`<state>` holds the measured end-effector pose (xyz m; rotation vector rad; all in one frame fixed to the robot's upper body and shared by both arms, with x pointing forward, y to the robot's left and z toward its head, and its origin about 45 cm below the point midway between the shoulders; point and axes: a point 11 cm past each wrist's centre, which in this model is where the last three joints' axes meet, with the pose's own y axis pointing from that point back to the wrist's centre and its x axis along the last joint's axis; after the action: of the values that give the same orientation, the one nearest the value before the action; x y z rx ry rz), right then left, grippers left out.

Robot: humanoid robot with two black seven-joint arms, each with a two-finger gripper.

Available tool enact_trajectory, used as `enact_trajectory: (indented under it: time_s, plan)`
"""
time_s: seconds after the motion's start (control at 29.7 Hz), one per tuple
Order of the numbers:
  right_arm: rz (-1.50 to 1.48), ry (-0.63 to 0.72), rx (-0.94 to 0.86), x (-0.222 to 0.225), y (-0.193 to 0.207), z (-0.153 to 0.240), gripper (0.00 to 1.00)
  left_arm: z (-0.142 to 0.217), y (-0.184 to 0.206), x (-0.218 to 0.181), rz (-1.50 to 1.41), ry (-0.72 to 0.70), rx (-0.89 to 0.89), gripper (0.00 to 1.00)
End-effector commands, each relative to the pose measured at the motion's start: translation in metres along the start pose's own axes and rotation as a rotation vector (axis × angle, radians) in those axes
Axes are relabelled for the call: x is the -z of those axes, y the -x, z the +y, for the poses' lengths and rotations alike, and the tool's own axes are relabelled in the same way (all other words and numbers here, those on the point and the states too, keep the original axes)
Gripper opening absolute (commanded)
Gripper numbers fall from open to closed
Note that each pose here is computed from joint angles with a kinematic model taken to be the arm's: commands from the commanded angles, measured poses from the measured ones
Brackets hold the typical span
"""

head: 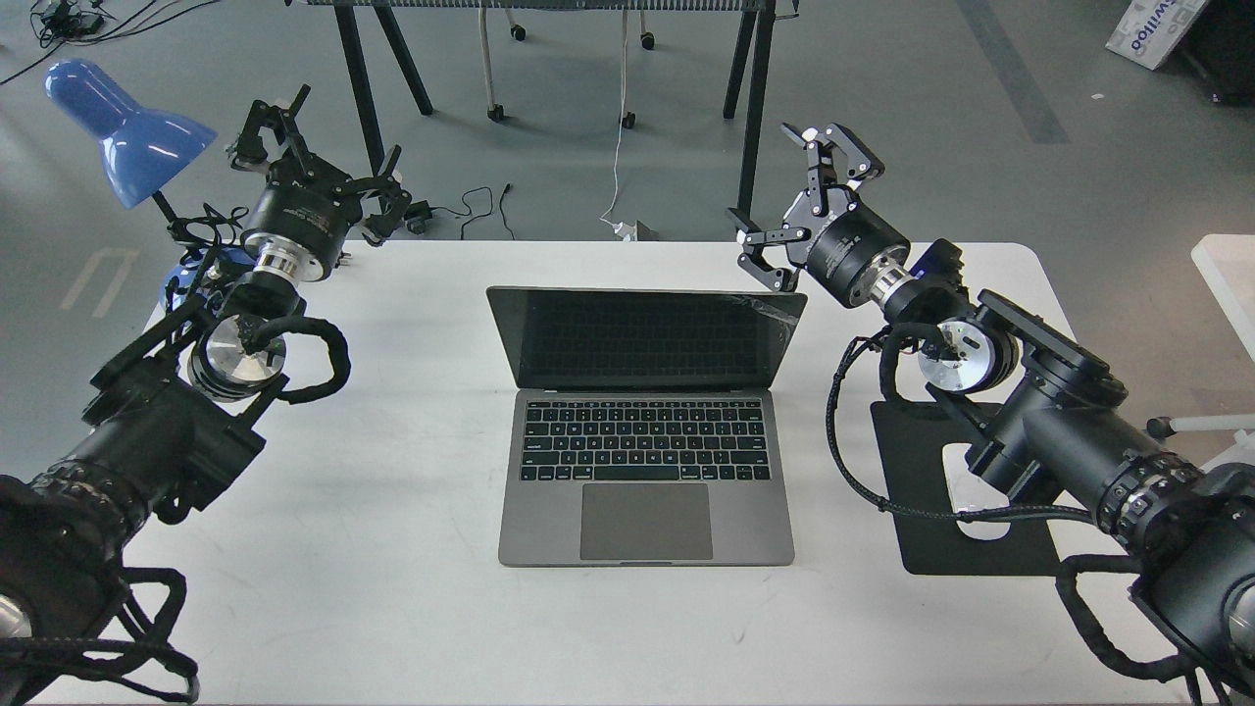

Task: Close notebook with right arm
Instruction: 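Push the laptop screen down toward the keyboard with the right gripper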

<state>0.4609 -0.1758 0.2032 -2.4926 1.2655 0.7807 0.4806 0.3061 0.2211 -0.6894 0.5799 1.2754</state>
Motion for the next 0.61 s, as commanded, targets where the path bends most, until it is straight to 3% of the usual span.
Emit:
enact_trajectory:
  time_s: [0.0,0.57]
  plan:
    - [0.027,0.049,0.032,-0.009,0.003,0.011,1.00,0.000,0.000,0.000,0.000,0.000,0.000,1.00]
    - [0.144,0.360,0.120,-0.092,0.007,0.065,1.00,0.000,0.000,0.000,0.000,0.000,0.000,1.00]
